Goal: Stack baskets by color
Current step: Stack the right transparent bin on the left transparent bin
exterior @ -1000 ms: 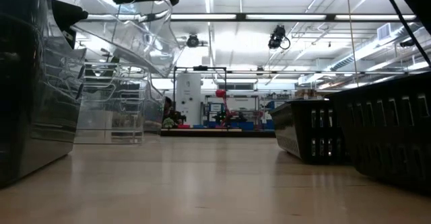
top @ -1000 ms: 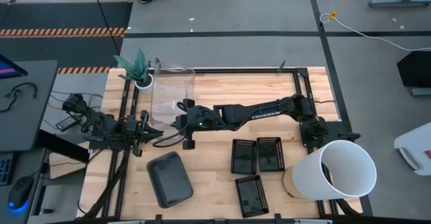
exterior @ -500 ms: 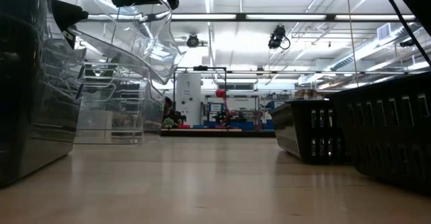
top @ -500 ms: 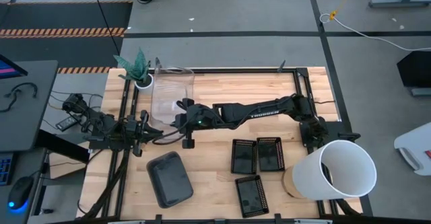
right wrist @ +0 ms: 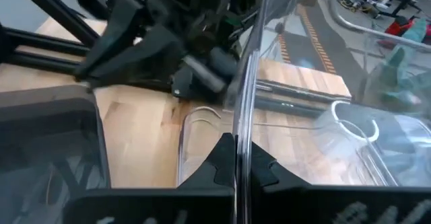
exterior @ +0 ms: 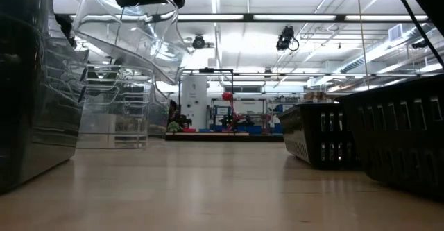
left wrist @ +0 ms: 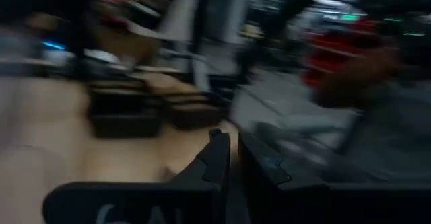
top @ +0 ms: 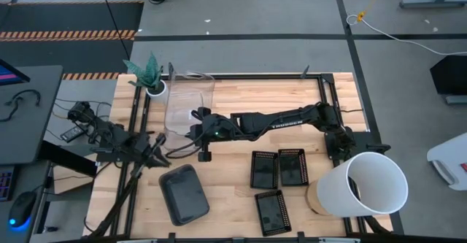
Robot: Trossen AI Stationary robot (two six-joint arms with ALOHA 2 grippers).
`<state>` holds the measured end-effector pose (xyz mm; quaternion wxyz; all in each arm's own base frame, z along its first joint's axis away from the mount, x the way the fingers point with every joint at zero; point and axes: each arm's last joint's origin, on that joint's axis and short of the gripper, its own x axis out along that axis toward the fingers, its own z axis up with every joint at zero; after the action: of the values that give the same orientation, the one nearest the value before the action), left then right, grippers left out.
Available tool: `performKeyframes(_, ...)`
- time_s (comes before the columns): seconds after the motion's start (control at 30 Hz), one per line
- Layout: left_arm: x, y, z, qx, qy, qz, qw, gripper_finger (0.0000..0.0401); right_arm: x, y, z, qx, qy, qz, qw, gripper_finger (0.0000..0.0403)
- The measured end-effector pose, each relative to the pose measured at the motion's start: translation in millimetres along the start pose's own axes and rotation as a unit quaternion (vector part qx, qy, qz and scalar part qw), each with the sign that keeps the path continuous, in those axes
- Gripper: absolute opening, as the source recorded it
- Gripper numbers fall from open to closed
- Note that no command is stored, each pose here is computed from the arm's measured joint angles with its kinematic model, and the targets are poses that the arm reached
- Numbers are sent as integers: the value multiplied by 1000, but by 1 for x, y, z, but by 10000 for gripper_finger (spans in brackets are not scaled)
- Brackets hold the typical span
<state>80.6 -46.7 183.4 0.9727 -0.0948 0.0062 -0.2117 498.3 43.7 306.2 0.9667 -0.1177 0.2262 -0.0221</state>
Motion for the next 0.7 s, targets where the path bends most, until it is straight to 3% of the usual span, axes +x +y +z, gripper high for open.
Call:
performKeyframes(0.2, 0, -4, -1, -33, 17, -73, 997, 30, 0, 1, 3, 1, -19, 22, 1000, 1)
performKeyframes(0.4, 0, -4, -1, -35, 17, -73, 997, 31, 0, 1, 3, 1, -17, 31, 999, 1)
performKeyframes(0.7, 0, -4, 0, -34, 10, -71, 997, 37, 19, 0, -25, 1, 16, 52, 998, 2)
